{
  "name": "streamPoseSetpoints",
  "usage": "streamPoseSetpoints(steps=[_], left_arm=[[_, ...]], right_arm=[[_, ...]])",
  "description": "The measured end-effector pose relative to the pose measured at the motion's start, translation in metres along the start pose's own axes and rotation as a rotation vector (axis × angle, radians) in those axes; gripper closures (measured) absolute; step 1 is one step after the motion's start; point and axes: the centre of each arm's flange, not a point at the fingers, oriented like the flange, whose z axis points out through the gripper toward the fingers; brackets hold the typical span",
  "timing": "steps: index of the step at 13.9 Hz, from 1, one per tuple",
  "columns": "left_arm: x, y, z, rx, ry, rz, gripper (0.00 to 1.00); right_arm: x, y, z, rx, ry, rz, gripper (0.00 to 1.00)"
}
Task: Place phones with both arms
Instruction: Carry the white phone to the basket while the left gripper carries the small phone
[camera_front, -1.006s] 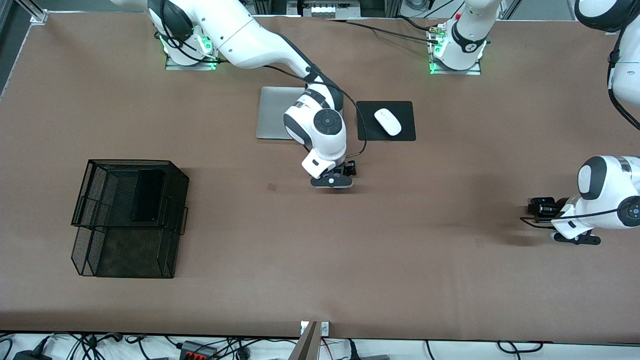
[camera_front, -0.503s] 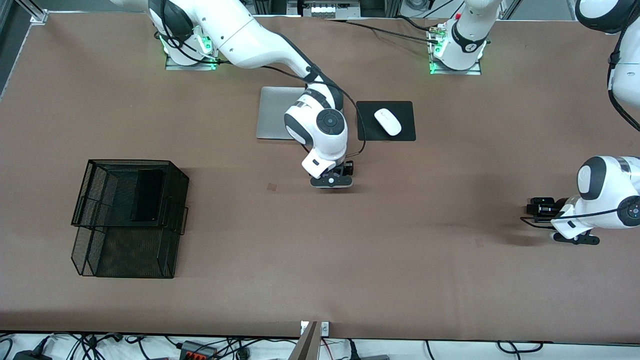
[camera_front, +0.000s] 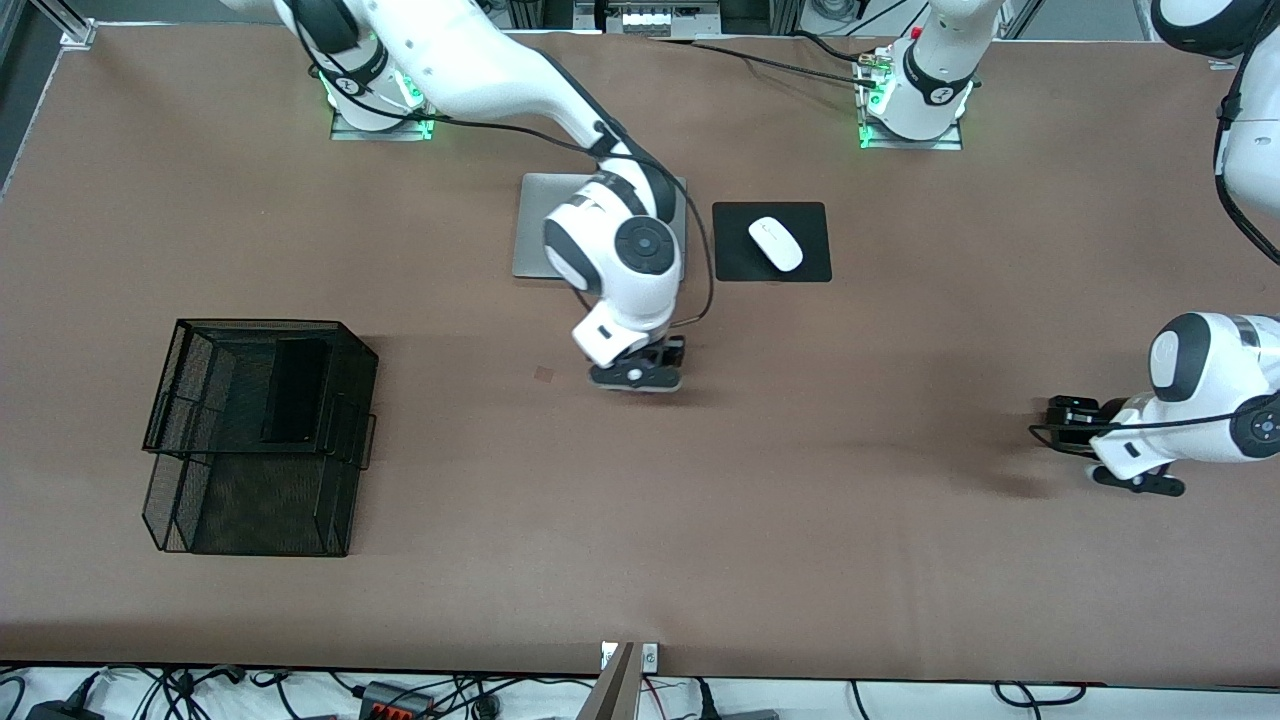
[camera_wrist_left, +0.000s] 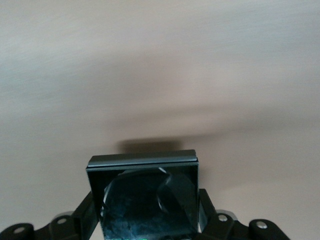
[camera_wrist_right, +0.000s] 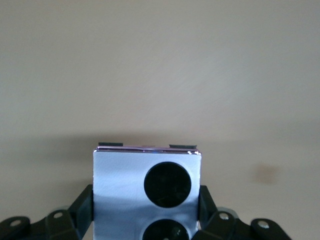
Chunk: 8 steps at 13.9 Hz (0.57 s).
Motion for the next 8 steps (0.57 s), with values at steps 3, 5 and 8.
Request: streamPoseSetpoints(steps=[3,5,8], left_arm=[[0.012,0.073,-0.046,-0.033,-0.007,0.115,0.19],[0.026,0.150,-0.066,-0.063,0.008,0.194,0.19],[0.034,0.303,-0.068,-0.129,-0.030,0.145,0.19]], right_arm=[[0.077,0.103,-0.043,-0.054,-0.013,-0.001,0.15],[0.125,0.197,-0.052,-0.089,-0.071,-0.017,0.15],[0.163,0.323,-0.055,-0.087,-0.171,-0.043,0.15]])
